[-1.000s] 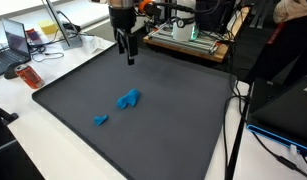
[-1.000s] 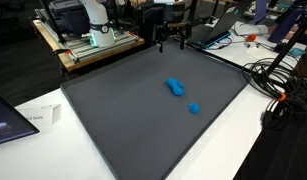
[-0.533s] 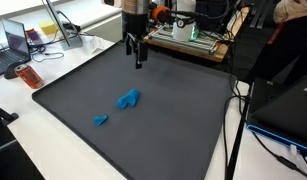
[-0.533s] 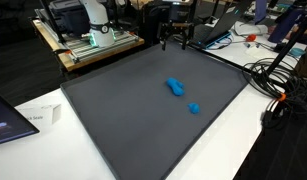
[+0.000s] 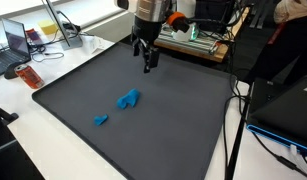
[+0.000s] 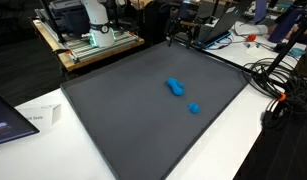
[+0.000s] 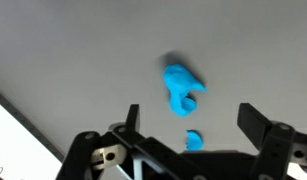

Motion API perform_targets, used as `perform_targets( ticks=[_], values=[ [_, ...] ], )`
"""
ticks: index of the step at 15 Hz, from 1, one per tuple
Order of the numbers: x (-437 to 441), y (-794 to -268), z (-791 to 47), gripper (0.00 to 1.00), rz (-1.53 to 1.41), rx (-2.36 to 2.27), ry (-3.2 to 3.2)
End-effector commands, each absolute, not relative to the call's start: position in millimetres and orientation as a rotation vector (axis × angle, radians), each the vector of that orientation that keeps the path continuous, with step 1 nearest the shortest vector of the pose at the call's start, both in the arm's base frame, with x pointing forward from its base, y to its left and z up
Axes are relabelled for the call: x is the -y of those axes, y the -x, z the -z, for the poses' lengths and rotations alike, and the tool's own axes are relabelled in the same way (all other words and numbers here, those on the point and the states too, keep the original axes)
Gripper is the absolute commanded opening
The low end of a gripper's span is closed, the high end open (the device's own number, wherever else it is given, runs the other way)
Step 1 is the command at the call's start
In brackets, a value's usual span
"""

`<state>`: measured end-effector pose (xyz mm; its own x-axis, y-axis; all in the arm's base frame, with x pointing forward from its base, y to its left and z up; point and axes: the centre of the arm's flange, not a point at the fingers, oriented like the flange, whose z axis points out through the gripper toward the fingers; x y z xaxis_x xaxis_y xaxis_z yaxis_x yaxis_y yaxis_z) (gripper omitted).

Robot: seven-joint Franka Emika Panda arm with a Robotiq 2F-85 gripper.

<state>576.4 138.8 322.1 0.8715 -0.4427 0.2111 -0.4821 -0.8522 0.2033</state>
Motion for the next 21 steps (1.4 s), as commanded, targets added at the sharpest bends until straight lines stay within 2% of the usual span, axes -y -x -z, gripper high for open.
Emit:
perform_targets(
  ticks=[1, 12, 17, 21],
  values=[
    [-168, -601, -322, 1.0, -0.233, 0.682, -2.702],
    [-235, -654, -321, 1.0, -0.277, 0.457, -2.531],
    [-241, -673, -308, 1.0, -0.357, 0.329, -2.513],
    [-227, -684, -296, 1.0, -0.304, 0.319, -2.654]
  ],
)
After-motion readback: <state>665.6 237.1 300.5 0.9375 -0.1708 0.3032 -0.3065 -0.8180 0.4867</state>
